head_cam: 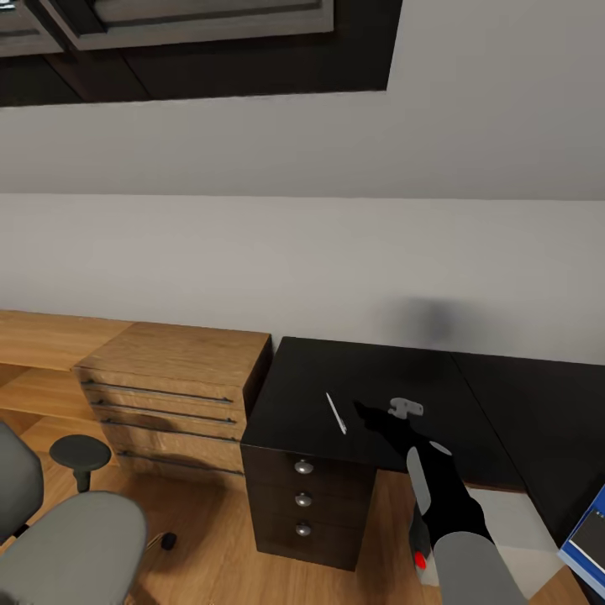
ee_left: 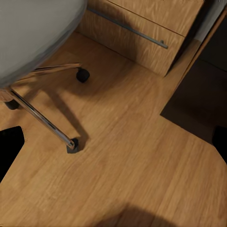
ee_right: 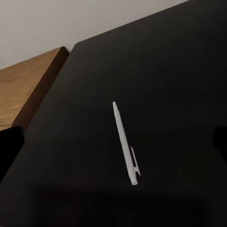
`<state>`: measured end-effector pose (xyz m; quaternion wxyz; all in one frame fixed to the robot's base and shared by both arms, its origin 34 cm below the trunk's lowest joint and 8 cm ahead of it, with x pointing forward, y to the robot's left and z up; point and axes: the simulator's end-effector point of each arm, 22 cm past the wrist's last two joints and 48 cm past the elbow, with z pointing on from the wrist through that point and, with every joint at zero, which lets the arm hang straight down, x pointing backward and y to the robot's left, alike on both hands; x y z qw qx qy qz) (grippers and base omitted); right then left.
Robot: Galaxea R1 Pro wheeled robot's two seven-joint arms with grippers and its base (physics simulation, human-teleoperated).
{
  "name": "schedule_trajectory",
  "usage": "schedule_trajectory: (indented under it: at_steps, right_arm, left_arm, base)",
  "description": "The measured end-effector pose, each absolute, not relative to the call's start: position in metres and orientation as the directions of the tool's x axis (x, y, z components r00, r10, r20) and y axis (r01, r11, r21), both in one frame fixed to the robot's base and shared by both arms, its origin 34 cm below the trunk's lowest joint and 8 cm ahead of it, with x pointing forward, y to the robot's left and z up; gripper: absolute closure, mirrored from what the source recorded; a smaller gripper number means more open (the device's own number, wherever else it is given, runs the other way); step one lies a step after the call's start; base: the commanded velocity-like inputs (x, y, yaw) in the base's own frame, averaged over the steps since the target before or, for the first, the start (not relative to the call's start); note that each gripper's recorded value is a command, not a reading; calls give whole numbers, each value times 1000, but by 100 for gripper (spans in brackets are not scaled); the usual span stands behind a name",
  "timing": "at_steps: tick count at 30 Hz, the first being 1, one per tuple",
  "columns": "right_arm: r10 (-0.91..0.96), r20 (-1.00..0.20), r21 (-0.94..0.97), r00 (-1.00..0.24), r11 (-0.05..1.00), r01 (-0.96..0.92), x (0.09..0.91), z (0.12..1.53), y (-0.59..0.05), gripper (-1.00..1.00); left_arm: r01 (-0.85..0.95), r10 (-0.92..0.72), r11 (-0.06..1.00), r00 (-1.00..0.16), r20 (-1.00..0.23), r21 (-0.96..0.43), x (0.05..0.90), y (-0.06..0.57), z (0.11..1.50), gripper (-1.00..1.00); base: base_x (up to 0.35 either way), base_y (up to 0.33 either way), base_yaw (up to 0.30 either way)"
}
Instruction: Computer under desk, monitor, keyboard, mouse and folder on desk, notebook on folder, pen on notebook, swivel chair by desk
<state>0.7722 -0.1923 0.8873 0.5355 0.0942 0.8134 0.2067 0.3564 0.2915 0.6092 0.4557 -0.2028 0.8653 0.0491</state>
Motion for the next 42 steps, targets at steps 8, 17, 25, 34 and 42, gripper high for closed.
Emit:
schedule_trajectory:
  at_steps: [8,17,25,34,42]
  right_arm:
    - [374,-833,435,-409,898,-66,772,887,-193,-100]
    - [373,-833,434,-408,898,-66,772,888,-193,-100]
    - [372,-834,433,-407,899,-66,772,888,-193,-100]
    - [372,-835,432,-405,899,-67,773,888,-193,-100]
    - [371,-835,433,-407,899,-69,772,887,-192,-100]
  left_arm:
    - [-396,-307,913,-503,-808,-100,356,292,609,-100]
    - [-396,-306,913,-504,-808,-99,356,292,609,-100]
    - [-397,-307,912,-503,-808,-99,356,292,609,-100]
    - [-397,-307,912,-503,-808,-100,356,292,609,-100]
    - [-396,-306,913,-504,-808,-99,356,292,609,-100]
  base:
    - [0,0,246]
    - [0,-70,275]
    - [13,-171,272]
    - [10,-48,87]
    - [85,-118,12]
